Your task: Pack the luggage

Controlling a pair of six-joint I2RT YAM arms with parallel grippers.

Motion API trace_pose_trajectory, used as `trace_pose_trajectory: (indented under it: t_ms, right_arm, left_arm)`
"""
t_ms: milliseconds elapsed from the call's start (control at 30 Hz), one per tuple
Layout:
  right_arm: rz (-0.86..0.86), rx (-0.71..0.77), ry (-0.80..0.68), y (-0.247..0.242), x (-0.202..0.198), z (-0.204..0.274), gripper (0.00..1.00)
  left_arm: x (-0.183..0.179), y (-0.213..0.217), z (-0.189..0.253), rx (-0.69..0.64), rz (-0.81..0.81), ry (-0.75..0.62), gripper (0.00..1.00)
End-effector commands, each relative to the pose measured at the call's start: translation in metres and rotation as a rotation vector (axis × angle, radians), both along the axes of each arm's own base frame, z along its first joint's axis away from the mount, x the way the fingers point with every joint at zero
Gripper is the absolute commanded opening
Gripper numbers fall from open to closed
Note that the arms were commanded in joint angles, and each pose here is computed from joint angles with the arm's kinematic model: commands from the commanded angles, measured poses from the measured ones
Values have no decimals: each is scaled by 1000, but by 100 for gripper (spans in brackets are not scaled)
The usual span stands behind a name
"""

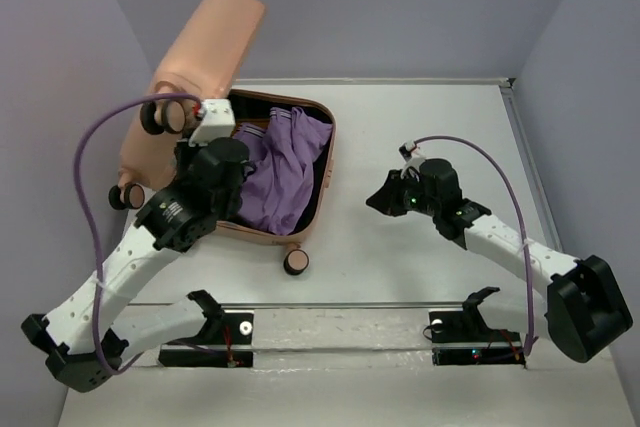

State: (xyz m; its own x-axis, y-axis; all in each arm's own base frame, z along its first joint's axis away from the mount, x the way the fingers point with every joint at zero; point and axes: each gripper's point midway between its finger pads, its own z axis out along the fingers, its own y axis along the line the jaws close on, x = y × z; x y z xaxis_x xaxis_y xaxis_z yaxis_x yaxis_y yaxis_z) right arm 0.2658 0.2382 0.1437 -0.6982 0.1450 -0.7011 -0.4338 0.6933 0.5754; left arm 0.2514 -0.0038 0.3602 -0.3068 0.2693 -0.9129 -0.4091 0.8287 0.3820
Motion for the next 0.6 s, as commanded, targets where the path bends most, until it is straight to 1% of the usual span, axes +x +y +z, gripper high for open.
trace_pose_trajectory:
  t_ms: [0, 33, 67, 100, 133, 167, 200, 233, 267, 367, 400, 467, 500, 567]
  right_arm:
    - [-56, 34, -47, 6, 22, 22, 20]
    - [-71, 27, -44, 5, 25, 20, 20]
    - [-74, 27, -39, 6, 26, 19, 20]
    - [-88, 21, -32, 5, 29, 17, 20]
    - [-90, 21, -26, 6, 30, 16, 20]
    - [-99, 16, -23, 5, 31, 15, 20]
    - [-103, 15, -25, 5, 33, 16, 20]
    - [-112, 8, -25, 4, 35, 15, 21]
    - [-144, -25, -25, 0, 43, 11, 22]
    - [-156, -45, -20, 0, 49, 9, 23]
    - [-158, -48, -18, 0, 50, 8, 22]
    - [-167, -50, -16, 1, 55, 9, 22]
    - [-167, -57, -6, 2, 57, 5, 23]
    - [-168, -60, 2, 4, 60, 3, 22]
  left_arm:
    - [4, -100, -35, -121, -362, 109, 20]
    - [-1, -115, -45, -118, -415, 140, 45]
    - [-5, -125, -49, -129, -454, 158, 56]
    - [-12, -139, -58, -144, -516, 185, 74]
    - [-14, -141, -60, -159, -523, 191, 75]
    - [-20, -144, -58, -183, -554, 187, 87]
    - [-26, -151, -57, -220, -604, 199, 91]
    - [-30, -155, -54, -251, -641, 200, 93]
    - [-44, -160, -37, -340, -744, 186, 94]
    - [-65, -160, -8, -450, -878, 138, 92]
    - [-72, -153, 11, -505, -912, 85, 92]
    - [-84, -152, 29, -564, -980, 49, 92]
    - [-89, -143, 47, -609, -988, -8, 92]
    - [-92, -135, 66, -633, -1005, -67, 93]
